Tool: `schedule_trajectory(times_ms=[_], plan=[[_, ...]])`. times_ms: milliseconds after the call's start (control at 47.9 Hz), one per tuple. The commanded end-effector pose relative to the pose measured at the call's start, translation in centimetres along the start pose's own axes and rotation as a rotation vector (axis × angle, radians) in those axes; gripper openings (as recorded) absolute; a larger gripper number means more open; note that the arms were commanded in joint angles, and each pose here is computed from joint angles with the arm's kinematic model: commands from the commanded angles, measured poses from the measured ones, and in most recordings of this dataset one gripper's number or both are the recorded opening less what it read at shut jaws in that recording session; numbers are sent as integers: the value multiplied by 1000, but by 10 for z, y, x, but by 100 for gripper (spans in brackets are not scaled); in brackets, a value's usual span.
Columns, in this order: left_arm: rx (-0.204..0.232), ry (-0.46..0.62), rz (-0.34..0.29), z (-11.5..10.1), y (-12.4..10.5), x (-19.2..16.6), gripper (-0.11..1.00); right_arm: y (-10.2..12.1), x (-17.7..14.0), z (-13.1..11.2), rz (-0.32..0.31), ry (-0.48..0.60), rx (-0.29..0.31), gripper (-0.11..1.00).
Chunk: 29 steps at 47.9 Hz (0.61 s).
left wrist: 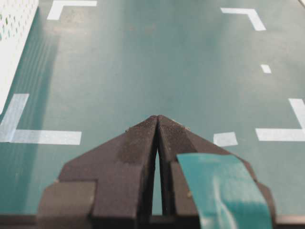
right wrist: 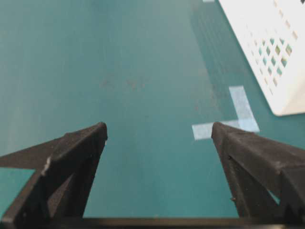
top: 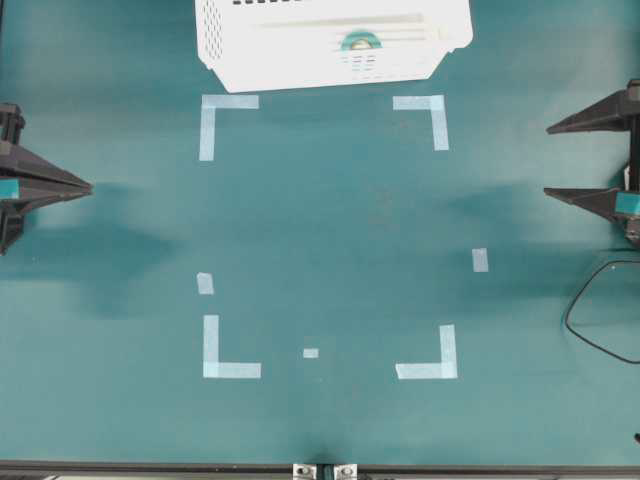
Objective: Put the tape in the middle into the white basket.
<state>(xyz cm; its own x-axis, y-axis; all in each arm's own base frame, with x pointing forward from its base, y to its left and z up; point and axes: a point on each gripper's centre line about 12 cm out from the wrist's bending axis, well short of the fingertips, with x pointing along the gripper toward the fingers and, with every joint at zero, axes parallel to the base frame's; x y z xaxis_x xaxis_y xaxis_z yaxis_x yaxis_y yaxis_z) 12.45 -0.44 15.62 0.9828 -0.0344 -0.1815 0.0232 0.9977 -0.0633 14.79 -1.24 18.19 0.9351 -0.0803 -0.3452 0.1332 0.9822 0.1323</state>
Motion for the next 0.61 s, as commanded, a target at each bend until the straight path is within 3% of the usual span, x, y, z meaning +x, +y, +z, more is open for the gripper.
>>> schedule_trajectory(times_ms=[0,585], plan=[[-1,-12,-4,5,-1,1,-11,1,1,1,1,9,2,100],[-1,-15,-4,6,-1,0,-11,-1,2,-12,1,30,1,100]])
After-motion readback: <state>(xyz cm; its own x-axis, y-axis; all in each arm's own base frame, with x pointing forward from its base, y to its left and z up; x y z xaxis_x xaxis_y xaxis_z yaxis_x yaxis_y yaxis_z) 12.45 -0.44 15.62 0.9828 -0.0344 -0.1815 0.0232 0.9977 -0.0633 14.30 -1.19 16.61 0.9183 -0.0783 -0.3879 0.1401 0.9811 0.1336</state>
